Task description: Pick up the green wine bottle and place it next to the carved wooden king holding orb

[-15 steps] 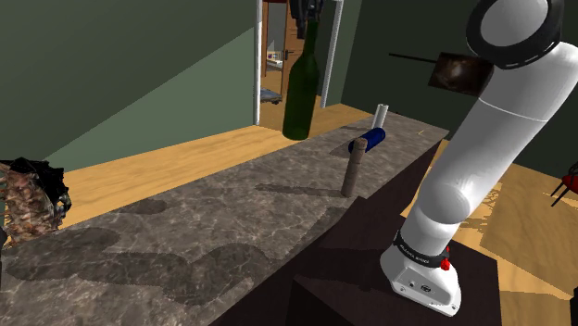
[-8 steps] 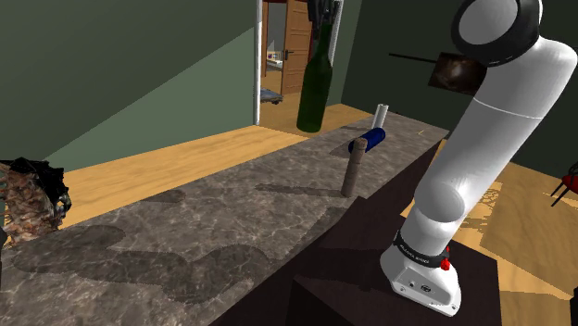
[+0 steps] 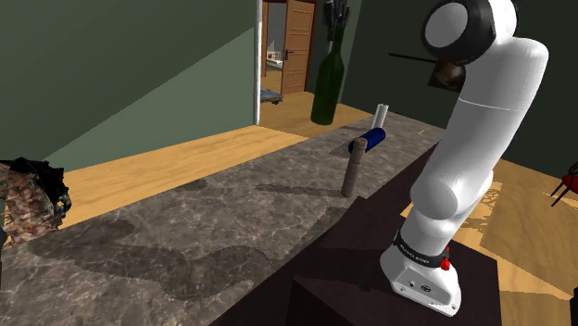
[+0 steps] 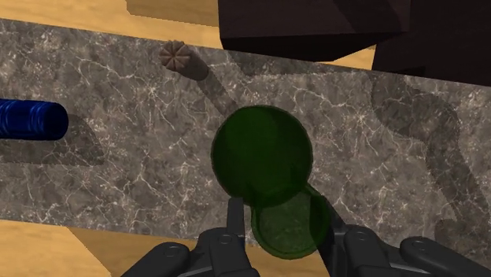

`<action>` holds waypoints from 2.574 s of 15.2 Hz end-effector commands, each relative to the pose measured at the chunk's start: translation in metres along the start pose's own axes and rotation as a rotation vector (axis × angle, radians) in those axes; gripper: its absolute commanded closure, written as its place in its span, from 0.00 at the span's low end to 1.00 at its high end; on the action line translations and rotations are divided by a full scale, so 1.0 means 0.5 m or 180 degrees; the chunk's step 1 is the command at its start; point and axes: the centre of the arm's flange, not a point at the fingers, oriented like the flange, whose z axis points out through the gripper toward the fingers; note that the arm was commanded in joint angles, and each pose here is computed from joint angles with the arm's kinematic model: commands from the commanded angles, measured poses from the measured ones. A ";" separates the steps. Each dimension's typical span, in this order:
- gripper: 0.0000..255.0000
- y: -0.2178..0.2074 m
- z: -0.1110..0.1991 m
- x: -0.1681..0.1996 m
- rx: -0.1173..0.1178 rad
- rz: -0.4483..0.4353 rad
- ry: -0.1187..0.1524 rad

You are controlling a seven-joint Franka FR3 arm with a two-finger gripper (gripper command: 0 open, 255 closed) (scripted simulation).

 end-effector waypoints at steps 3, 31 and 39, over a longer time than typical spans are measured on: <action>1.00 0.107 0.008 0.011 -0.0002 -0.0005 0.0001; 1.00 0.227 0.255 0.035 -0.0002 -0.0005 0.0001; 1.00 0.227 0.339 0.039 -0.0002 -0.0005 0.0001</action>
